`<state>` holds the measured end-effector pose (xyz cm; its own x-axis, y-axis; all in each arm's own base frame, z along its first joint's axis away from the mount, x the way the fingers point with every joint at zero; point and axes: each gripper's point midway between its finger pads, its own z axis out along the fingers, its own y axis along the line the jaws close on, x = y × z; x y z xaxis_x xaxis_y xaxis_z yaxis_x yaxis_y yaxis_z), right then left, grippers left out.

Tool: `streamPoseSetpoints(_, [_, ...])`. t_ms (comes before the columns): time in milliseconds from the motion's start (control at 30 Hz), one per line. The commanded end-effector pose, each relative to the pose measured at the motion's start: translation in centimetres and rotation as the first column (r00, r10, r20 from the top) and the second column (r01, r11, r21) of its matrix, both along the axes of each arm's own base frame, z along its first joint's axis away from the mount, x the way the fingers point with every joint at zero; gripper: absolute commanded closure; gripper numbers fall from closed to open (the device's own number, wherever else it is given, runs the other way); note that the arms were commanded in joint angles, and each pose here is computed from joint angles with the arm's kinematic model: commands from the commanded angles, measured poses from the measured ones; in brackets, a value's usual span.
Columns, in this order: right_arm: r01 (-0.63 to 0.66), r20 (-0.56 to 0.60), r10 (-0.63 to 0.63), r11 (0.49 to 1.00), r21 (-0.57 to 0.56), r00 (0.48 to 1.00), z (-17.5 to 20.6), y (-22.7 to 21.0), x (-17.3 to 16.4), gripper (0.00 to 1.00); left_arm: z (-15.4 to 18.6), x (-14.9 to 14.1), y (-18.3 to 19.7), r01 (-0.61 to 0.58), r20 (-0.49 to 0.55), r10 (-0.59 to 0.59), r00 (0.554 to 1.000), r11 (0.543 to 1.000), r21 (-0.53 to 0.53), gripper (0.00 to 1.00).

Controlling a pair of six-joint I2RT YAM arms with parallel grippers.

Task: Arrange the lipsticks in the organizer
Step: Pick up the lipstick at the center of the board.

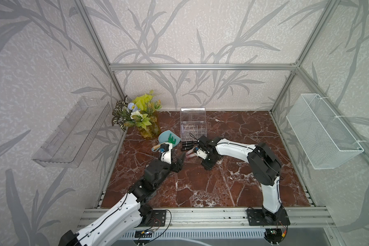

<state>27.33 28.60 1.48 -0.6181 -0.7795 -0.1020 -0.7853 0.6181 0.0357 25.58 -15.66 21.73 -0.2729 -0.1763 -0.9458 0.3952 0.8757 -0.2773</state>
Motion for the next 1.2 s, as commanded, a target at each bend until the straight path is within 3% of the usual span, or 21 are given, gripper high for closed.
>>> streamPoseSetpoints(0, [0.008,-0.020,-0.008,1.000,-0.011,1.000,0.1,-0.3,-1.4,0.51,0.4,-0.2,1.1,-0.047,0.015,0.047,0.999,0.999,-0.028,0.32])
streamPoseSetpoints(333, [0.041,-0.027,-0.042,0.999,-0.027,0.999,-0.5,-1.1,-2.5,0.80,1.4,-0.7,1.4,-0.047,0.040,0.050,0.998,0.995,-0.087,0.36])
streamPoseSetpoints(467, [0.056,0.010,-0.057,0.998,0.022,0.998,0.7,-1.1,-2.5,0.88,1.6,-0.8,1.3,-0.034,0.049,0.039,0.998,0.993,-0.109,0.37])
streamPoseSetpoints(667, [0.095,0.021,-0.103,0.966,0.239,0.994,5.7,-0.6,-2.7,0.90,3.7,-1.4,-0.3,0.068,0.067,-0.058,0.996,0.983,-0.173,0.19])
streamPoseSetpoints(767, [0.110,0.001,-0.122,0.897,0.428,0.993,10.1,-0.3,-3.2,0.90,4.9,-1.7,-1.5,0.147,0.069,-0.135,0.989,0.965,-0.218,0.15])
streamPoseSetpoints(933, [0.098,-0.055,-0.084,0.681,0.726,0.995,16.9,0.6,-5.2,0.90,6.0,-2.4,-5.1,0.358,0.054,-0.357,0.933,0.895,-0.267,0.11])
streamPoseSetpoints(1033, [0.067,-0.056,-0.036,0.605,0.794,0.998,19.6,0.8,-6.7,0.90,6.8,-2.7,-6.5,0.446,0.045,-0.458,0.888,0.832,-0.329,0.11])
streamPoseSetpoints(1167, [0.045,-0.065,0.019,0.540,0.841,0.998,22.1,0.9,-8.3,0.89,8.1,-2.9,-7.9,0.525,0.048,-0.549,0.834,0.764,-0.375,0.13])
